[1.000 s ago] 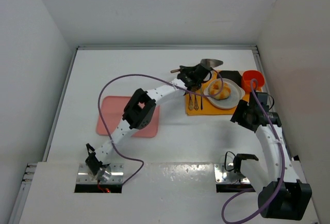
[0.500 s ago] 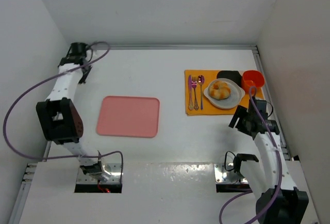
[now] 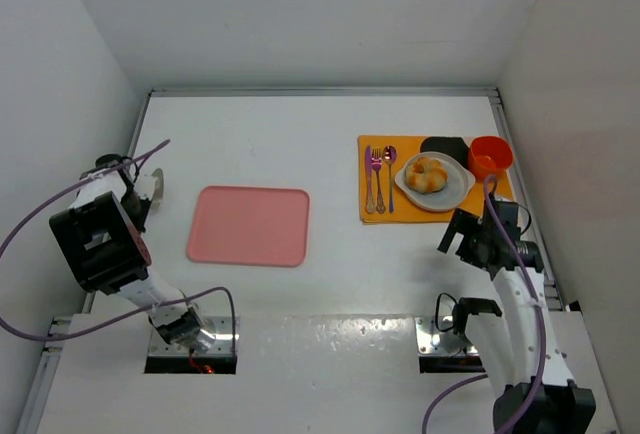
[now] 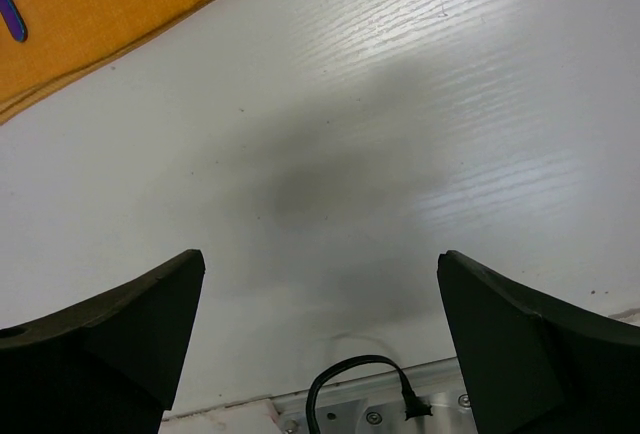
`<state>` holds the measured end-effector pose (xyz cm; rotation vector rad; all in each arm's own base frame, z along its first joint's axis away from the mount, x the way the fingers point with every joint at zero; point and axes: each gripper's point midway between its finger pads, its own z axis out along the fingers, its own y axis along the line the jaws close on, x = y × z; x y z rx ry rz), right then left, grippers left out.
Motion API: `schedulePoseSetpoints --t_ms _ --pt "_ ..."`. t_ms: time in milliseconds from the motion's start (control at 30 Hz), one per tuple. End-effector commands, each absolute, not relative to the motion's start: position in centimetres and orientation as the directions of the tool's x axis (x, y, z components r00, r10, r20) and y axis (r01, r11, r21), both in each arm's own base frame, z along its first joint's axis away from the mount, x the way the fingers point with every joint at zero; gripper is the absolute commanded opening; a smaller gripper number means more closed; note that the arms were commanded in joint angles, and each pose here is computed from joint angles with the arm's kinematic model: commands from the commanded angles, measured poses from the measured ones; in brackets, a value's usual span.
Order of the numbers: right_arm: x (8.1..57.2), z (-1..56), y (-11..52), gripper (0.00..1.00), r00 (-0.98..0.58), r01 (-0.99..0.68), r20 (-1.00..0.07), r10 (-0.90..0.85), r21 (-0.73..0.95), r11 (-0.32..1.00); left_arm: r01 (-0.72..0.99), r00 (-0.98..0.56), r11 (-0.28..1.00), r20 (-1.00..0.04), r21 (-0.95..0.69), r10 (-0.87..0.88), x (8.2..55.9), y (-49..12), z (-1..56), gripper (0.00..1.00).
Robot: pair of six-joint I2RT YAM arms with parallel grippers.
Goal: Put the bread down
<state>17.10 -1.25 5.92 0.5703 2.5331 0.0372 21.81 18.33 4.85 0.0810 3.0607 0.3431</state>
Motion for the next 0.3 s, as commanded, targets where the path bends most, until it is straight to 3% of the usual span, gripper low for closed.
schedulePoseSetpoints --t_ms 0,267 --pt "16.6 6.2 -1.5 1.0 -0.726 0.45 -0.511 0.459 0.151 0.88 0.064 -0.994 0.974 -0.072 0.215 0.082 21.8 18.7 4.2 0.0" --pt "15.7 6.9 -2.9 1.0 -0.637 0.549 -0.568 0.521 0.141 0.824 0.082 -0.996 0.973 -0.011 0.217 0.087 21.0 18.9 3.2 0.0"
